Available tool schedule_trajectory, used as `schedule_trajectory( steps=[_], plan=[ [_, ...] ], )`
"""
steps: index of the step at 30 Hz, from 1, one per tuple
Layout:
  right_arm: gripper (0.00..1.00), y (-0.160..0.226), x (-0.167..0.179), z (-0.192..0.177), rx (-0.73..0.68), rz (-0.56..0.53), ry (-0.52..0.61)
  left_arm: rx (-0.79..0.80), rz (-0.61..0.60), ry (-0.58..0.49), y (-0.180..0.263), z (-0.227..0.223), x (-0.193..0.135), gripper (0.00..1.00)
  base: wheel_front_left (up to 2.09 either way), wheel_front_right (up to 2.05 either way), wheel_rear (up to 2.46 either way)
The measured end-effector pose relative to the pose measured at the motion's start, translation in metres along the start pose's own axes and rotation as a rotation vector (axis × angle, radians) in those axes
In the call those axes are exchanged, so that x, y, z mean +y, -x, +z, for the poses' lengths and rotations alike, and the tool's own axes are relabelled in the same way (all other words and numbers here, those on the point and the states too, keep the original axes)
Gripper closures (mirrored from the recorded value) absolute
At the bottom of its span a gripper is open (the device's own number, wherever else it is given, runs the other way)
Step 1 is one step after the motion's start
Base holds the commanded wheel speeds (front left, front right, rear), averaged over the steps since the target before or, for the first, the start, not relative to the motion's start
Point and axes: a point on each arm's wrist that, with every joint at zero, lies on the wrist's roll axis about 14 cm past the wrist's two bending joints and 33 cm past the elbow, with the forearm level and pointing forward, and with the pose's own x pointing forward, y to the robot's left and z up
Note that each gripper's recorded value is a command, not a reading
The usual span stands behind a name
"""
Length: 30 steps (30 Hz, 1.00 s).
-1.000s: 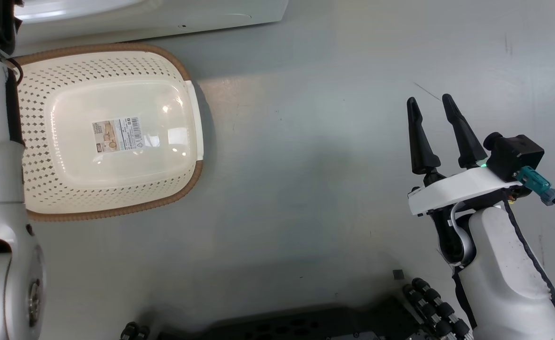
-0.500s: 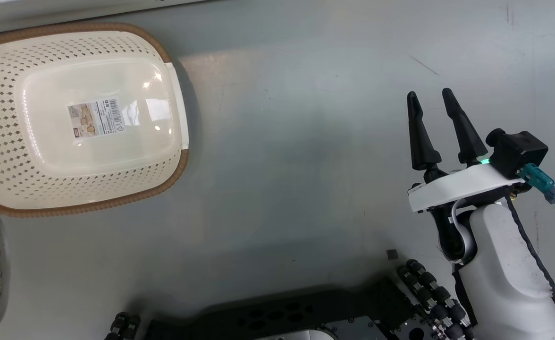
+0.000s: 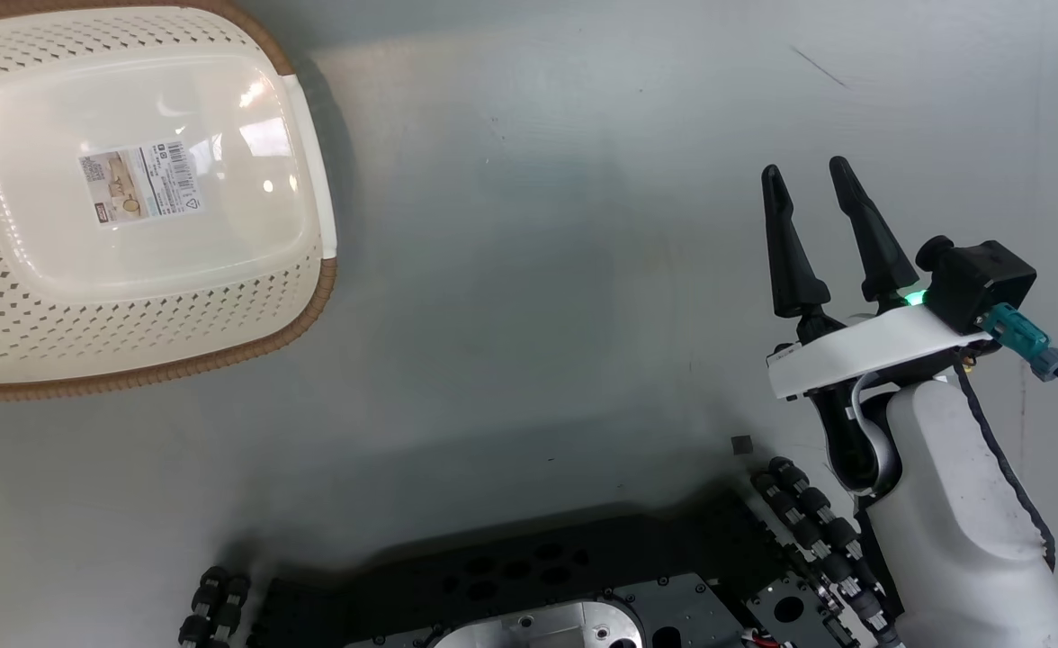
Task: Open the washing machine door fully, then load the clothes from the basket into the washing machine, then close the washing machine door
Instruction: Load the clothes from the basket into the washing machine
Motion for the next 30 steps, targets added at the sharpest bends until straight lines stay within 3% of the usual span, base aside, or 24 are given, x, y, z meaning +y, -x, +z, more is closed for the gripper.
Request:
schedule_trajectory(
  steps=[10, 26, 27, 28, 30],
  plan=[
    [0.00, -0.005, -0.005, -0.003, 0.007, -0.011, -0.004, -0.133, -0.028, -0.044, -0.018, 0.030, -0.002, 1.00, 0.00, 0.00, 0.00],
    [0.00, -0.003, -0.006, -0.004, 0.013, -0.015, -0.010, 0.020, -0.042, -0.027, -0.023, -0.014, -0.008, 1.00, 0.00, 0.00, 0.00],
    [0.00, -0.003, -0.006, -0.004, 0.012, -0.016, -0.009, 0.020, -0.041, -0.027, -0.023, -0.013, -0.008, 0.59, 0.00, 0.00, 0.00],
    [0.00, -0.003, -0.007, -0.004, 0.010, -0.017, -0.009, 0.018, -0.041, -0.028, -0.023, -0.013, -0.008, 0.00, 0.00, 0.00, 0.00],
    [0.00, -0.003, -0.008, -0.003, 0.009, -0.019, -0.008, 0.000, -0.040, -0.027, -0.023, -0.010, -0.007, 0.00, 0.00, 0.00, 0.00]
  ],
)
